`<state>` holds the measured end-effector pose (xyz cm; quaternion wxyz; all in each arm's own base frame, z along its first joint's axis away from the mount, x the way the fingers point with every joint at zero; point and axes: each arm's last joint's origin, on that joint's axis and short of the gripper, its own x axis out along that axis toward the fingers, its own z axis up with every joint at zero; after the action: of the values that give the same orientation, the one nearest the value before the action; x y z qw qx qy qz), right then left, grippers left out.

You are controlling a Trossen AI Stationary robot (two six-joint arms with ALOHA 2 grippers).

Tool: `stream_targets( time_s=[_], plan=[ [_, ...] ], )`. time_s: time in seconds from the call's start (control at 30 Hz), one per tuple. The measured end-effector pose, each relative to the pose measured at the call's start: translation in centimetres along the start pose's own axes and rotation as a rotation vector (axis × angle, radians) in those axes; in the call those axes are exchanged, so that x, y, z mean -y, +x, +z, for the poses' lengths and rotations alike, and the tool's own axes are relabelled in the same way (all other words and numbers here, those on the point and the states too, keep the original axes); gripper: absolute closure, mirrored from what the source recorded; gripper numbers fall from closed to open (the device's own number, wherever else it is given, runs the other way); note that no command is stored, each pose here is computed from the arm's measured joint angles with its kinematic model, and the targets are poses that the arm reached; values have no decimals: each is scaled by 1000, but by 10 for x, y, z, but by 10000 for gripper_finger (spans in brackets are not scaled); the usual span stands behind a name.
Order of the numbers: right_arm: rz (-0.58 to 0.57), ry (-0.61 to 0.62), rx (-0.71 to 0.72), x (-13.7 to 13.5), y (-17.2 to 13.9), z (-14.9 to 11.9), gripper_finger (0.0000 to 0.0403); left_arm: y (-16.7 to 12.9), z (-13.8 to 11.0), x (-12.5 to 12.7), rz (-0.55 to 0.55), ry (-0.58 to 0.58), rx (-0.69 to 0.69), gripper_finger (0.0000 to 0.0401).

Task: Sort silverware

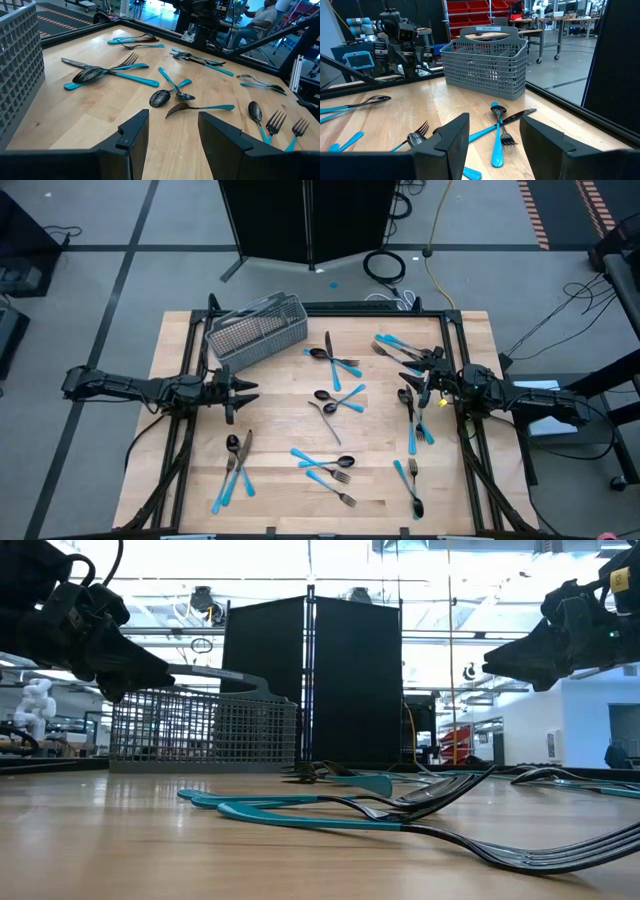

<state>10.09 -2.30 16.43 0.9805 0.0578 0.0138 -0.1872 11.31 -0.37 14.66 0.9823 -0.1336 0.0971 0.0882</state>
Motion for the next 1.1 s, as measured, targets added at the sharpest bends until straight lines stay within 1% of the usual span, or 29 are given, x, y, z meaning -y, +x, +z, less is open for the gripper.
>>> stream_targets(
  time_s=[0.3,0.33,0.47,0.63,0.67,0.7,0.73,0.83,0.87,0.9,1.0,1.07,1.1],
  plan=[
    [0,0,0,0,0,0,234,0,0,0,1,7,0,235],
    [0,0,0,0,0,0,234,0,0,0,7,28,2,235],
    [0,0,0,0,0,0,234,0,0,-1,40,176,9,234],
    [0,-1,10,0,0,1,234,0,0,-1,45,288,8,235],
    [2,-2,22,0,0,2,234,0,1,-1,44,277,9,234],
    [4,0,39,0,0,4,234,0,1,-1,32,236,14,234],
    [5,5,53,-1,0,5,234,0,2,0,13,173,23,234],
    [11,52,88,-1,0,8,234,0,8,3,-29,-71,81,234],
    [12,66,108,-1,-1,10,234,0,9,3,-35,-134,94,235],
    [15,76,127,-1,-1,12,234,-1,10,3,-39,-171,101,235],
    [20,92,129,-1,-1,13,234,-1,14,3,-8,-165,154,235],
    [26,108,118,-1,-1,12,234,-1,17,3,14,-184,193,234],
    [34,114,111,-2,-1,11,234,-2,19,3,8,-195,216,235]
  ],
)
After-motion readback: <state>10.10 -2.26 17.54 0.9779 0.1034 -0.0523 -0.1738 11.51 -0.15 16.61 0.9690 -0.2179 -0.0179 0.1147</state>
